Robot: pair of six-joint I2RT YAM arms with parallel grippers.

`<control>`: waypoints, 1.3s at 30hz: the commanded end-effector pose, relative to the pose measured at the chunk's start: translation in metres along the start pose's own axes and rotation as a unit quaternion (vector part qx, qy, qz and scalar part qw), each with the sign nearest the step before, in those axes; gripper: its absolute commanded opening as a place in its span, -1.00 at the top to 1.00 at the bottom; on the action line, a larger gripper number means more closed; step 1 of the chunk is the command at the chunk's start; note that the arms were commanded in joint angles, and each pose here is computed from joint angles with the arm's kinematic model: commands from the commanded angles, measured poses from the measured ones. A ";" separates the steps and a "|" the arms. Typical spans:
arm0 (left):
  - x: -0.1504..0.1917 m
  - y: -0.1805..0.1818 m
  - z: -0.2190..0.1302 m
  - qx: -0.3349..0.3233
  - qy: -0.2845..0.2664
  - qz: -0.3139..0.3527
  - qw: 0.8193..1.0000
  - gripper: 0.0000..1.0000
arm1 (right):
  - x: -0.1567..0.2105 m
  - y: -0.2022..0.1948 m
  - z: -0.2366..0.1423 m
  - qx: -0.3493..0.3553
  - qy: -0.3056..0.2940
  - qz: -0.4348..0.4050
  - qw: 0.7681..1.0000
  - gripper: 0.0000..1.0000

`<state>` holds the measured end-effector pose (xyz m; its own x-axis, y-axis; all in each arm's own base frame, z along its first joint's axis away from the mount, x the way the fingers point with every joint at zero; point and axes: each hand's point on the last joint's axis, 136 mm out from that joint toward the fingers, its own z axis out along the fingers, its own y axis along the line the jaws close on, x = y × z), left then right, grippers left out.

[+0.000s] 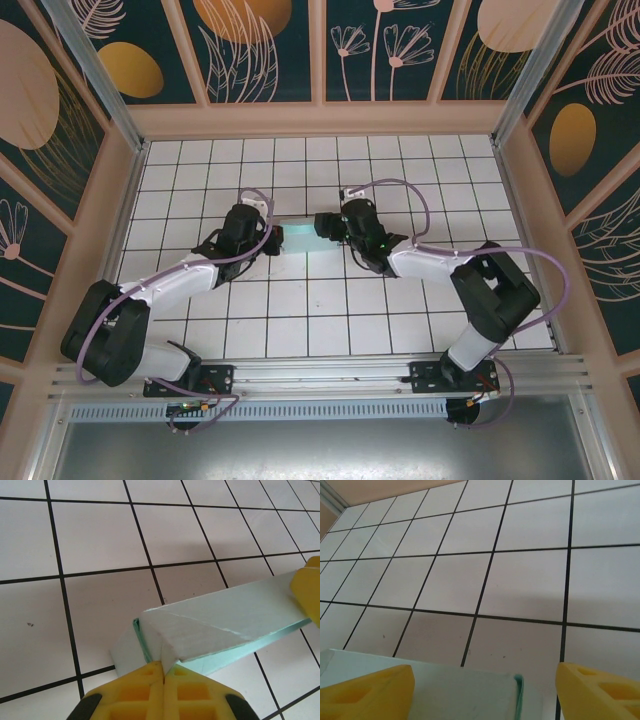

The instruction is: Fold the paper box

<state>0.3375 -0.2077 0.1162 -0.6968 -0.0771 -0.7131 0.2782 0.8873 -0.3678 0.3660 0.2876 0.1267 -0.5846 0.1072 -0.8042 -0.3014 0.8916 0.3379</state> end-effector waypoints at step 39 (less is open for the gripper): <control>0.061 0.054 0.012 -0.092 0.083 -0.176 0.977 0.12 | 0.035 -0.009 0.006 -0.013 0.054 0.030 0.998 -0.44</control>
<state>0.3411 -0.1946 0.1032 -0.7755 -0.3553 -0.5219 -0.0039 0.8292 -0.5589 0.3619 0.2929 0.1140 -0.6276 0.1378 -0.7662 -0.2964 0.8678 0.3988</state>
